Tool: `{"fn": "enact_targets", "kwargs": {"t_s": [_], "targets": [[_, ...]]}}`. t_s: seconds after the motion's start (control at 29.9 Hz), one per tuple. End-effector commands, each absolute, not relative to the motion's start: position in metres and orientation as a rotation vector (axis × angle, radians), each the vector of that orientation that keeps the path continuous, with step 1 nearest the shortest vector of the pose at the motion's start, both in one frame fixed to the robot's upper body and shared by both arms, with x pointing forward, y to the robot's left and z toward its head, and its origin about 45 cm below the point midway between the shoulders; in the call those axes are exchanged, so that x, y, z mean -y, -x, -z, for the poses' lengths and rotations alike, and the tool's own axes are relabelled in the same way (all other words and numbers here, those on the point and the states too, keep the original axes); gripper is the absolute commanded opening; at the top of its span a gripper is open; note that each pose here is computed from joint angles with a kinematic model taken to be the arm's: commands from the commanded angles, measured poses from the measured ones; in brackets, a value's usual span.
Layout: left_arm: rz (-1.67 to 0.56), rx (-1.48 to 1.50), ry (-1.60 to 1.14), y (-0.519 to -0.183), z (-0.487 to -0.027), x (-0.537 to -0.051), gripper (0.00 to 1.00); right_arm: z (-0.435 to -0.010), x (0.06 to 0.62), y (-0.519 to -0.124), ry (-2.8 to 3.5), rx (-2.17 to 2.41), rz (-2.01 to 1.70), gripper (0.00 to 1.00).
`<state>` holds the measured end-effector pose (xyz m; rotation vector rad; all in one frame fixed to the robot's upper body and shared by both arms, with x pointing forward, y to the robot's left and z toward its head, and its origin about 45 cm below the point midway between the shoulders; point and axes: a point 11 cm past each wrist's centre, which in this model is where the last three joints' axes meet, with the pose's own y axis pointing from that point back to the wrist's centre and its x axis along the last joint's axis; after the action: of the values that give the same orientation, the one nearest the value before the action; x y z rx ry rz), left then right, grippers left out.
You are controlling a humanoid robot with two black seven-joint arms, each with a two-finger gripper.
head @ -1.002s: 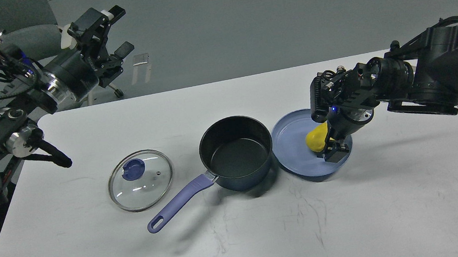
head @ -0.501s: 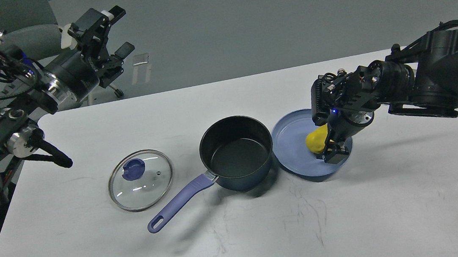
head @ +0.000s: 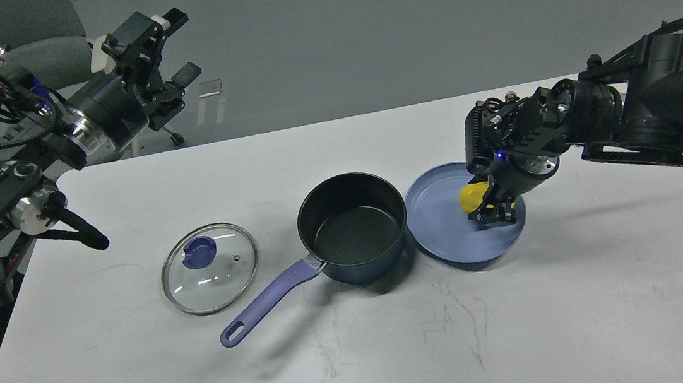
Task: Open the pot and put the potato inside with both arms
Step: 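Lift the potato and carry it over the open saucepan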
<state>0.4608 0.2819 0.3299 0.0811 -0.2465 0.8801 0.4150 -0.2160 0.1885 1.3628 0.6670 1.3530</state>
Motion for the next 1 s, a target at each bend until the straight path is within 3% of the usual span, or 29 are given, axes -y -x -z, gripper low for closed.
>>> {"fn": "enact_targets", "kwargs": {"t_s": [0.0, 0.2, 0.37, 0.97], "targets": [[-0.880, 0.248, -0.080, -0.461, -0.331, -0.282, 0.98, -0.223, 0.207, -0.430, -1.366, -0.586, -1.396, 0.00], [-0.878, 0.249, -0.076, -0.461, -0.332, -0.281, 0.98, -0.262, 0.178, -0.436, -1.592, -0.367, -1.318, 0.00], [-0.875, 0.248, -0.073, -0.461, -0.333, -0.280, 0.98, -0.268, 0.159, -0.433, -1.635, -0.375, -1.292, 0.00], [-0.878, 0.247, -0.069, -0.461, -0.334, -0.281, 0.98, -0.243, 0.049, -0.395, -1.837, -0.499, -1.229, 0.00]]}}
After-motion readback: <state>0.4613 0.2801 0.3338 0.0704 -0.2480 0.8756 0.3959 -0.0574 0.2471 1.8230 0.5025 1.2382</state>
